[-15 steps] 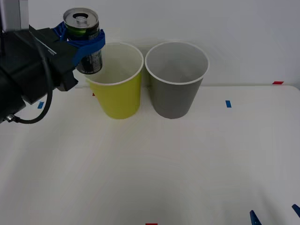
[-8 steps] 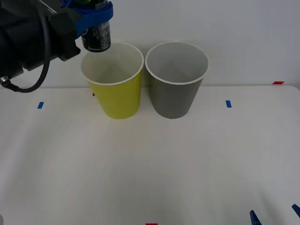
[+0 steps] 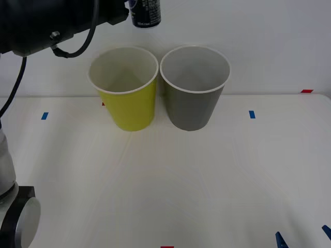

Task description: Put cans in the gray bin and PET bottles in the light green bin.

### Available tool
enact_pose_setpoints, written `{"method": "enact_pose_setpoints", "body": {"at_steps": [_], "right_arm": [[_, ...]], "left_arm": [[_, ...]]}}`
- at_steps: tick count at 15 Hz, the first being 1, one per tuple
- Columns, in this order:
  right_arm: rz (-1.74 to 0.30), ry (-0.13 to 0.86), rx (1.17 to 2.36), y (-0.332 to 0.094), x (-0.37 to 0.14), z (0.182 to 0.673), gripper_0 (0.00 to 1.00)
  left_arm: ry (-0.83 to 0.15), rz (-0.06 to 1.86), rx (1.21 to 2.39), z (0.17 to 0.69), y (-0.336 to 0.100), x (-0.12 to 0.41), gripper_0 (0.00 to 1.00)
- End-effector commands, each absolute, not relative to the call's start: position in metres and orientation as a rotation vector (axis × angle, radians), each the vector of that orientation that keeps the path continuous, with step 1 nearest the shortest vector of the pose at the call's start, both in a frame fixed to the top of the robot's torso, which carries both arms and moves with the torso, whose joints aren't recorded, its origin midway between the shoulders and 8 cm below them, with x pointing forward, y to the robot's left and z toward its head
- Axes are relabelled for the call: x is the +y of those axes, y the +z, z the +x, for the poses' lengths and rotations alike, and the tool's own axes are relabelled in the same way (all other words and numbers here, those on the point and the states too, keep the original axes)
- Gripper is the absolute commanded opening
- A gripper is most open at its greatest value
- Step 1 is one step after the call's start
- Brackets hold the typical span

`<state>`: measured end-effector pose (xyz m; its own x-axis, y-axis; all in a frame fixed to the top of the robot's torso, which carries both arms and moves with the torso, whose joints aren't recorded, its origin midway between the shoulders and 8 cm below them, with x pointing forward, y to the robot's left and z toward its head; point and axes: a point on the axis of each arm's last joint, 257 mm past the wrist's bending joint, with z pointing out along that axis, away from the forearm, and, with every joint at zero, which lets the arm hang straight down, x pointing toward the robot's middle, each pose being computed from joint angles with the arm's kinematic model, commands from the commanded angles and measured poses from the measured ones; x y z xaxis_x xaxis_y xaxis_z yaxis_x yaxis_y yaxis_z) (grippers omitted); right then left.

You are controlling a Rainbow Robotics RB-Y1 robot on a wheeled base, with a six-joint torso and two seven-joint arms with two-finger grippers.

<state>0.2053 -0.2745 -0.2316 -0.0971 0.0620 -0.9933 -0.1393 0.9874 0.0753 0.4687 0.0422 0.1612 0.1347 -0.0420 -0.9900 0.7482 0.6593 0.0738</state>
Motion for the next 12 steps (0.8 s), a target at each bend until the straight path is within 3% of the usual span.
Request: {"method": "enact_pose_setpoints", "body": {"at_steps": [1,12], "right_arm": [[-0.059,0.169,1.66,-0.232,-0.274,0.205,1.0],[-0.059,0.169,1.66,-0.232,-0.274,0.205,1.0]], "left_arm": [[-0.592,0.649,1.316,0.494,0.161,0.019,0.0],[-0.613,0.592,1.275,0.56,0.132,-0.037,0.0]]}}
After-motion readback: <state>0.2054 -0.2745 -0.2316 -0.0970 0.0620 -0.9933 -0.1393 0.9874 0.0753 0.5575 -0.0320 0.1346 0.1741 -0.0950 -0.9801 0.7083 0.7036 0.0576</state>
